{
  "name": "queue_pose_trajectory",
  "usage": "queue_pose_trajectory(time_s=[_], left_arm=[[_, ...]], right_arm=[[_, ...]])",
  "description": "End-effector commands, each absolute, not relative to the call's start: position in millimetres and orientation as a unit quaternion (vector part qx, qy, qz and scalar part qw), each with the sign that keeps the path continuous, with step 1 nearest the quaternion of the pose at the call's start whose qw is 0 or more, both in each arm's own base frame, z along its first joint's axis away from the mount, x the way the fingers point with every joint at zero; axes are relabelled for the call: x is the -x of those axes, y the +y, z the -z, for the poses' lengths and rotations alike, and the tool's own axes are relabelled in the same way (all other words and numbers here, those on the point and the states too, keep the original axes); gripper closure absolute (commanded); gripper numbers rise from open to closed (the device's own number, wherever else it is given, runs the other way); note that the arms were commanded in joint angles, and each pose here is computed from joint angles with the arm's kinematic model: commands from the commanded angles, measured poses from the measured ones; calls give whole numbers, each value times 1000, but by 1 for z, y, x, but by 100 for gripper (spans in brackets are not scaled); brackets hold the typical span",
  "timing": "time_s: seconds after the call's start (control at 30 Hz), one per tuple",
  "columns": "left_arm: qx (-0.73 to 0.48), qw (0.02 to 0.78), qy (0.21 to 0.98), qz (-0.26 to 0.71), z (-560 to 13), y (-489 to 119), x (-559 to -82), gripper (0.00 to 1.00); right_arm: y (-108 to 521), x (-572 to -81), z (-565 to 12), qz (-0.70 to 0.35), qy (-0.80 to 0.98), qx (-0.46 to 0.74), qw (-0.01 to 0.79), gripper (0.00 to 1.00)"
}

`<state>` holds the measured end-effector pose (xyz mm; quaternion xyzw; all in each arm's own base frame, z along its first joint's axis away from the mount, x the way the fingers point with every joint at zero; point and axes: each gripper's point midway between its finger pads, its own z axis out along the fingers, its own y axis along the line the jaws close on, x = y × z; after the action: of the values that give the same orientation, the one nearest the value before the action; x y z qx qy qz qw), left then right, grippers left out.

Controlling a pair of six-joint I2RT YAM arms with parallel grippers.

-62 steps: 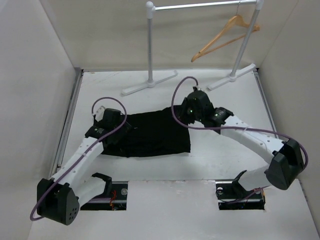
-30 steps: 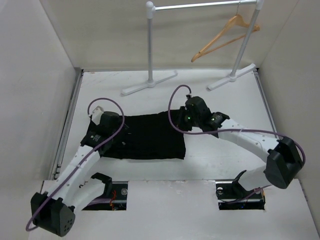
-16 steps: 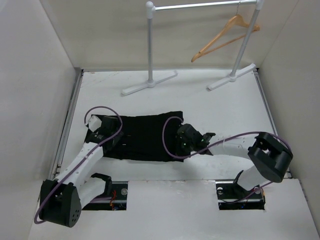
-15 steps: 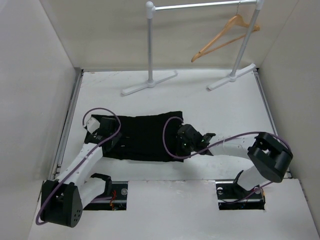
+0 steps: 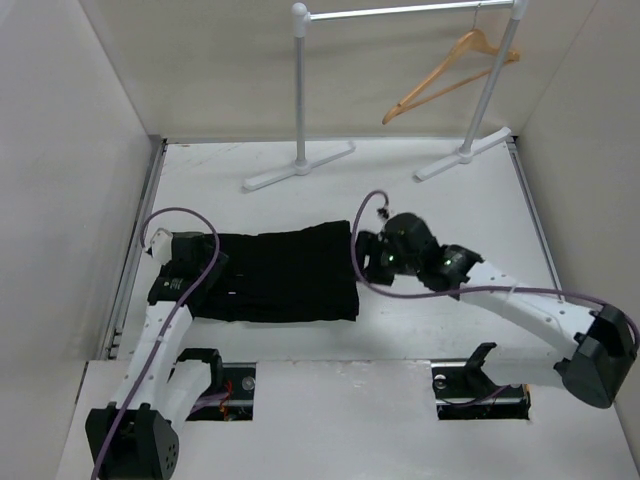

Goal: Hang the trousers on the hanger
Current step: Fold the trousers at the center of the board, then pick up the hanger from the clothesline.

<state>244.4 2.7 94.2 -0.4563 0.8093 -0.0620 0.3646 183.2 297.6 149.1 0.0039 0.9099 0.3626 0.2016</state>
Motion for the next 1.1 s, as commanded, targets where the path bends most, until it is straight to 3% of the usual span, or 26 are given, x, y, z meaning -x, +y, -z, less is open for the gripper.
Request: queue_pose_trajectory(time_s=[0.0, 0.13, 0.23, 0.3, 0.43, 0.5, 0.6, 0.87, 1.07], left_arm=[[429, 398, 804, 100, -134, -9, -257, 42], [414, 416, 801, 123, -159, -20, -266, 42], [402, 426, 799, 135, -172, -27, -273, 43], [390, 432, 800, 145, -180, -34, -277, 50], [333, 443, 812, 185, -192, -68, -281, 77], [308, 441, 820, 197, -192, -85, -280, 82], [280, 430, 833, 206, -189, -106, -277, 81], [260, 414, 849, 201, -178, -124, -280, 60], [270, 403, 854, 189, -167, -119, -281, 55]], right_arm=[[281, -225, -221, -380, 878, 6, 290, 35], [248, -306, -312, -382, 829, -17, 407, 76], [211, -374, -365, -359, 797, -52, 483, 82], [185, -418, -385, -338, 784, -78, 515, 76], [144, -488, -402, -309, 765, -118, 552, 44], [133, -512, -406, -306, 761, -128, 557, 38], [121, -539, -406, -294, 757, -137, 567, 36], [121, -577, -400, -313, 750, -132, 567, 37], [132, -591, -385, -337, 748, -128, 557, 37]])
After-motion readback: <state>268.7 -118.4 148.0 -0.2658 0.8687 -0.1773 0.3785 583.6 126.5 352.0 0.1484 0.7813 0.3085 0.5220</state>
